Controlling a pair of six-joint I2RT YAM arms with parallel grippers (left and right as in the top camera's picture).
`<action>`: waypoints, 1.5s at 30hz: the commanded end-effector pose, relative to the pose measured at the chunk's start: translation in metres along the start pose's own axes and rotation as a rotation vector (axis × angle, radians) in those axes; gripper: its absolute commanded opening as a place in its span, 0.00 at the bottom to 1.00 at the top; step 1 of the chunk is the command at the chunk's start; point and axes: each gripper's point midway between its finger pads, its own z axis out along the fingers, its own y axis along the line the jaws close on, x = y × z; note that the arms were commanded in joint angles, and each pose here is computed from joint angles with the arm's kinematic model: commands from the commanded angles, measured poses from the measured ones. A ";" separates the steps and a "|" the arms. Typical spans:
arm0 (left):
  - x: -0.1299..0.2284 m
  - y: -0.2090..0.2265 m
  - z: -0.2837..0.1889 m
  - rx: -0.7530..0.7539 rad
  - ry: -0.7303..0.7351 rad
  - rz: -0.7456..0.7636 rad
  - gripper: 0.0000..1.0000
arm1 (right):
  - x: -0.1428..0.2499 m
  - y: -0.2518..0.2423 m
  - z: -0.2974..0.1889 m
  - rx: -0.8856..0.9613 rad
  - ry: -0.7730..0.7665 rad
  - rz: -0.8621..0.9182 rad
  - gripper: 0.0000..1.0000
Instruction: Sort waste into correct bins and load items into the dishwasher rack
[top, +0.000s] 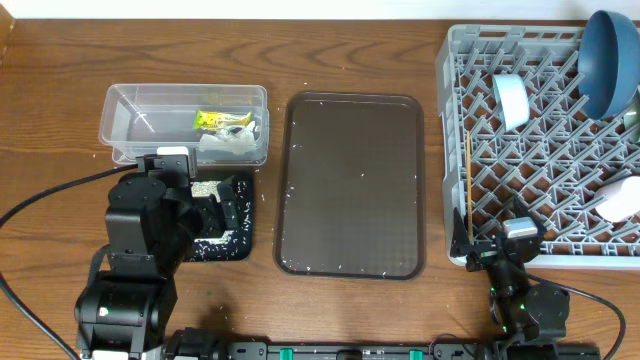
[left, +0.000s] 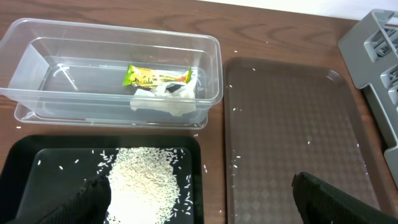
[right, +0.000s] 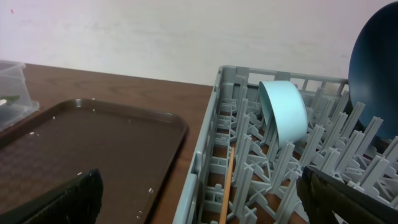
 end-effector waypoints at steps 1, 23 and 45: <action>0.004 0.001 0.002 -0.002 0.010 0.007 0.95 | 0.000 -0.006 -0.001 0.026 0.000 -0.015 0.99; 0.052 0.036 0.023 -0.052 -0.335 -0.007 0.95 | 0.000 -0.006 -0.001 0.026 0.000 -0.015 0.99; 0.089 0.044 0.050 -0.071 -0.500 0.176 0.95 | 0.000 -0.006 -0.001 0.026 0.000 -0.015 0.99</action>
